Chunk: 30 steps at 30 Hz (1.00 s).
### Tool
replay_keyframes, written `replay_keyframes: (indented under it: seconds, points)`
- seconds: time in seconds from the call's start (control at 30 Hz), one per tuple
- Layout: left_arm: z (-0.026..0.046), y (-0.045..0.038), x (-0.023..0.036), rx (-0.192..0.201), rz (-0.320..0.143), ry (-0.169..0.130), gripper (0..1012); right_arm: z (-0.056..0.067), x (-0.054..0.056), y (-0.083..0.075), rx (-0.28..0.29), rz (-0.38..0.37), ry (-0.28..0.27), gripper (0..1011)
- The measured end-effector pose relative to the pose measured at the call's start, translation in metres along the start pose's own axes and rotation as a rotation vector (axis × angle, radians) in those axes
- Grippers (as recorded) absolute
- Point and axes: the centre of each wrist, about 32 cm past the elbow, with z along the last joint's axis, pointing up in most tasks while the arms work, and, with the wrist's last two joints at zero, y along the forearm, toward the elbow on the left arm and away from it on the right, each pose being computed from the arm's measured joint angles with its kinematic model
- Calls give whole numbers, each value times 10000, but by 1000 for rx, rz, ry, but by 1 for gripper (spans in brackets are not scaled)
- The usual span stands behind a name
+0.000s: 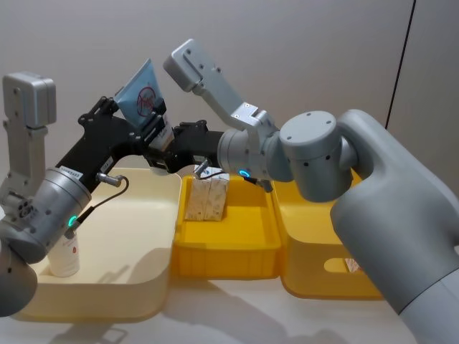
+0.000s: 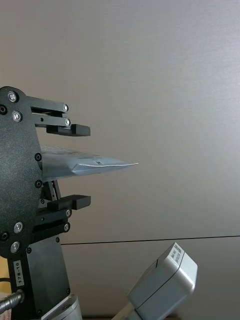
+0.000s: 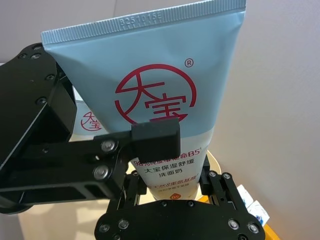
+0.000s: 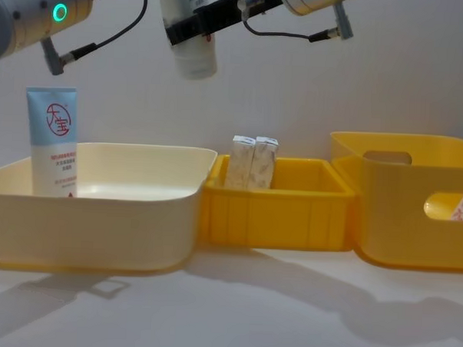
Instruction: Bimanual collaborative sorting of washing and personal care products
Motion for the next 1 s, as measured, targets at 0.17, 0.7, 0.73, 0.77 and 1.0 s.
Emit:
replay_keyframes:
  seconds: [0.17, 0.7, 0.73, 0.77, 1.0]
  points:
    - [0, 0, 0, 0, 0, 0, 830, 2, 20, -21, -7, -14, -2, 557]
    - [0, 0, 0, 0, 0, 0, 1003, -6, 239, -309, -66, -170, -7, 557]
    - [0, 0, 0, 0, 0, 0, 1003, -3, 265, -347, -73, -191, -7, 556]
    - [0, 0, 0, 0, 0, 0, 1003, -5, 286, -372, -78, -202, -7, 557]
    - [0, 0, 0, 0, 0, 0, 1004, -3, 452, -580, -125, -301, -4, 556]
